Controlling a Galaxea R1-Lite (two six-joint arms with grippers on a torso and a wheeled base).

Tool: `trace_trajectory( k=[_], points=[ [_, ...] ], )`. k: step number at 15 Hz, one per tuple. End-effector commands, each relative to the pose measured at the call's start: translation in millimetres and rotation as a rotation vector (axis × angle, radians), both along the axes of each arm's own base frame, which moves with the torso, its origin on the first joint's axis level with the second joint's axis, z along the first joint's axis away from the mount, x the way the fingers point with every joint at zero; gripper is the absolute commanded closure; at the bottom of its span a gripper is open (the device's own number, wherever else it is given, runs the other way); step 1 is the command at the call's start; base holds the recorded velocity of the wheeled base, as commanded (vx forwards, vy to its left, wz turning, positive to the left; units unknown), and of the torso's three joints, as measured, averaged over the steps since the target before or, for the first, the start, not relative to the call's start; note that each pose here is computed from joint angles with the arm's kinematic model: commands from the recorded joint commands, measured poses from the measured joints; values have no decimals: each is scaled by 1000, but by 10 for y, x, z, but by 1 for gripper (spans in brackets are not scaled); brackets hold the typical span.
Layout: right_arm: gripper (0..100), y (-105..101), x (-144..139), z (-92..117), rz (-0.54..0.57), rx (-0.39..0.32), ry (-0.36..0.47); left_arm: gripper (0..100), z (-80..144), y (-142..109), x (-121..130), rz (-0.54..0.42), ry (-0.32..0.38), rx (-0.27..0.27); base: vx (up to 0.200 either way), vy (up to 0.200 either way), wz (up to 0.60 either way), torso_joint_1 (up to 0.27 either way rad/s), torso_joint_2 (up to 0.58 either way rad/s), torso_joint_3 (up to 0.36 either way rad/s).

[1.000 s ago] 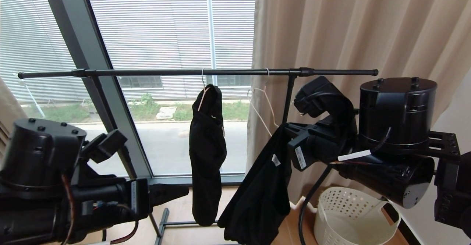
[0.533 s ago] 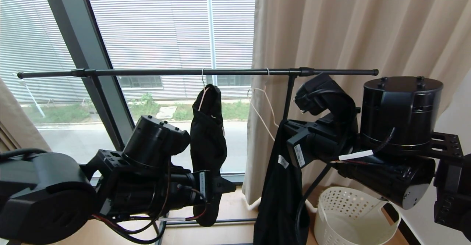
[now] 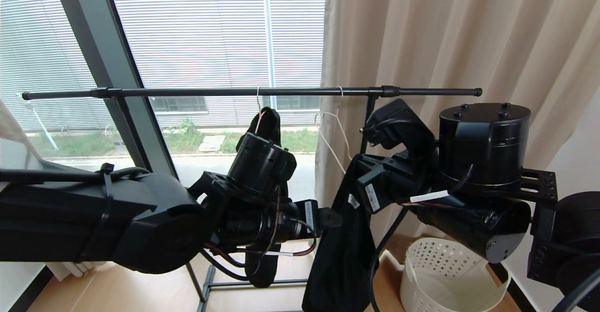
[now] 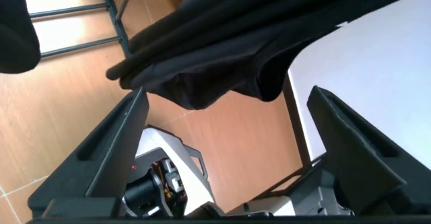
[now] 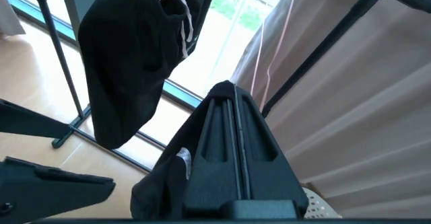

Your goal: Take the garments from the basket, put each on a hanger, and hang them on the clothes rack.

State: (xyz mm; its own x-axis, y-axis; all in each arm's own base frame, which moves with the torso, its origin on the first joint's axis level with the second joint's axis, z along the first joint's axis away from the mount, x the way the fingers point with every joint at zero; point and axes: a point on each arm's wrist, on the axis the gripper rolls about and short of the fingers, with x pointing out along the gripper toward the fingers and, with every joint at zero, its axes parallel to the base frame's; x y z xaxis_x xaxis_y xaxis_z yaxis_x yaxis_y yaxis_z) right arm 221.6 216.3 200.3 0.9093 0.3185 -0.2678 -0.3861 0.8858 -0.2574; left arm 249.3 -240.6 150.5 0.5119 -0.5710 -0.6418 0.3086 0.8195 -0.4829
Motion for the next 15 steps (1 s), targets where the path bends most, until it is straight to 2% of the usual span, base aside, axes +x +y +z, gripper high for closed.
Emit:
trace_trajectory(
  k=[1, 7, 8, 9, 10, 15],
  points=[
    [100, 20, 17, -17, -1, -4, 3, 0, -152, -163, 121, 9, 5, 29, 0, 0, 0, 0, 0, 0],
    [100, 29, 28, 39, -5, 8, -12, 0, -274, -306, 318, 72, -29, 69, 0, 0, 0, 0, 0, 0],
    [100, 29, 28, 39, -5, 8, -12, 0, -321, -322, 346, 96, -37, 91, 0, 0, 0, 0, 0, 0],
    [100, 29, 28, 39, -5, 8, -12, 0, -327, -323, 348, 100, -39, 95, 0, 0, 0, 0, 0, 0],
    [100, 28, 27, 48, -5, 10, -14, 0, -404, -327, 351, 133, -48, 139, 0, 0, 0, 0, 0, 0],
    [100, 21, 20, 62, -5, 13, -18, 0, -493, -288, 307, 133, -30, 179, 0, 0, 0, 0, 0, 0]
  ],
)
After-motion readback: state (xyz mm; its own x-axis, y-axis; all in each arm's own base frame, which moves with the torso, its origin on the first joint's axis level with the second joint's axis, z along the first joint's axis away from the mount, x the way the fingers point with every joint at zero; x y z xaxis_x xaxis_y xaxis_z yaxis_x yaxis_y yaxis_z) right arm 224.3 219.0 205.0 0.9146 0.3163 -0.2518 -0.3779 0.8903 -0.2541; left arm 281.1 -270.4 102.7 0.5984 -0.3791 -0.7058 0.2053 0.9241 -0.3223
